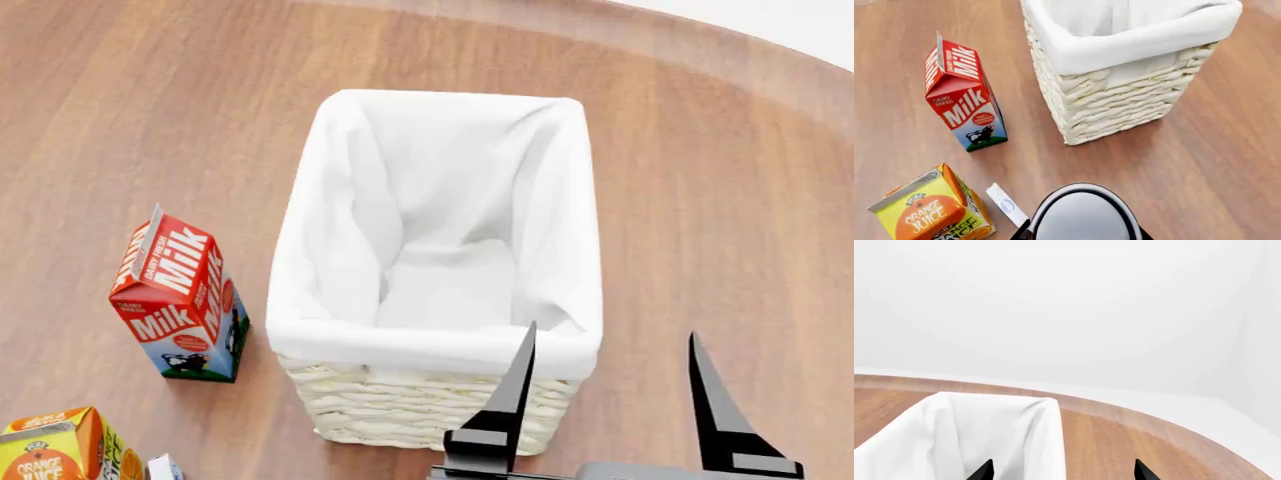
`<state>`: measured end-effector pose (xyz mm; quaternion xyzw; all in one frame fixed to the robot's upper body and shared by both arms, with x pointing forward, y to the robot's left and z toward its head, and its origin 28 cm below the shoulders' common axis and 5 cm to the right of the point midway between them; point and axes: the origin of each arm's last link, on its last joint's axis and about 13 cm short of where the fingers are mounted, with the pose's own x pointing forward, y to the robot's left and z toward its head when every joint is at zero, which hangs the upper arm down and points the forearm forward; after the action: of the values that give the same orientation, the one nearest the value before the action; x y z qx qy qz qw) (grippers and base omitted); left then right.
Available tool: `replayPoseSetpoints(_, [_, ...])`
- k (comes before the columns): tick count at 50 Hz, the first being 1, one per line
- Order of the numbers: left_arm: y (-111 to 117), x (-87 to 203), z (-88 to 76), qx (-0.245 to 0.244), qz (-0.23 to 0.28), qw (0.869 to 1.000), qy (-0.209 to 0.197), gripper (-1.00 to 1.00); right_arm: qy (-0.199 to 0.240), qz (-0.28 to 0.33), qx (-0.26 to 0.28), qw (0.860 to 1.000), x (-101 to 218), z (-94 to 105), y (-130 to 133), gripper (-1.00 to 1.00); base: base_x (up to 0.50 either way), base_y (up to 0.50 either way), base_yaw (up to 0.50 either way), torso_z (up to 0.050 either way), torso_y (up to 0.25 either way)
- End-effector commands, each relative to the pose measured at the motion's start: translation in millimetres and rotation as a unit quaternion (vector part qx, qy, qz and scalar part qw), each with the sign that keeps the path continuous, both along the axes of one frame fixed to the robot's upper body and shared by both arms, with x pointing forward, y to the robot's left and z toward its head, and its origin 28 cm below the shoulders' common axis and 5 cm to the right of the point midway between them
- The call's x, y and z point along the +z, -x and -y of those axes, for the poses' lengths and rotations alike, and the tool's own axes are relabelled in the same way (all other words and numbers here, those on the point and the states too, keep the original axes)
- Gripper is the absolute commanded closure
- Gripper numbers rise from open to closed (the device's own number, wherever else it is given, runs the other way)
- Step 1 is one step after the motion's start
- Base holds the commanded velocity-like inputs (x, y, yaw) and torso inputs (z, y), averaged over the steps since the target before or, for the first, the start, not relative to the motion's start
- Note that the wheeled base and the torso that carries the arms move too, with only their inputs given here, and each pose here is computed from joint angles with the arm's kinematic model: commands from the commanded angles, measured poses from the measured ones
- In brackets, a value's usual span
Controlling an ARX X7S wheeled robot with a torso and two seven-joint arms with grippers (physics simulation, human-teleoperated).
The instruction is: Pick up the tomato sauce, and put it in the basket.
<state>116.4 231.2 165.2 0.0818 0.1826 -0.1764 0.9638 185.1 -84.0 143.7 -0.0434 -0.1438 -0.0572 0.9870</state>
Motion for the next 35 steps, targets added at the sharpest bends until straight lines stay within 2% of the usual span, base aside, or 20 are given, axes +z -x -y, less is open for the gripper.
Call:
replayPoseSetpoints(1, [-3.3,33.7,6.0,-0.014,0.053,0.998,0.013,1.0,0.0,0.0,0.0,1.0,0.2,0.0,0.0,-1.0,0.0,0.0,0.0,0.0,0.0])
replayPoseSetpoints(9, [-13.7,60.4,13.5,-0.027,0.091,0.995,0.027,1.0,-0.001,0.0,-0.001,1.0,0.2,0.5,0.0,-1.0,0.0,0.0,0.0,0.0,0.0])
replayPoseSetpoints(14, [-25.8,75.7,13.8,-0.017,0.116,0.993,0.034,1.0,-0.002,0.0,-0.001,1.0,0.0,1.0,0.0,-1.0,0.0,0.0,0.0,0.0,0.0])
replayPoseSetpoints(28, [-46.9,105.7,17.1,-0.01,0.144,0.988,0.053,1.0,0.0,-0.001,0.0,1.0,-0.4,0.6,-0.3,-1.0,0.0,0.0,0.0,0.0,0.0])
replayPoseSetpoints(30, [-48.3,124.6,19.1,-0.01,0.152,0.987,0.055,1.0,-0.001,-0.001,-0.001,1.0,-0.7,1.2,-0.2,-1.0,0.0,0.0,0.0,0.0,0.0])
replayPoseSetpoints(35, [-54.8,125.2,20.4,-0.01,0.162,0.985,0.057,1.0,-0.001,0.0,-0.001,1.0,-0.4,1.0,-0.2,-1.0,0.0,0.0,0.0,0.0,0.0])
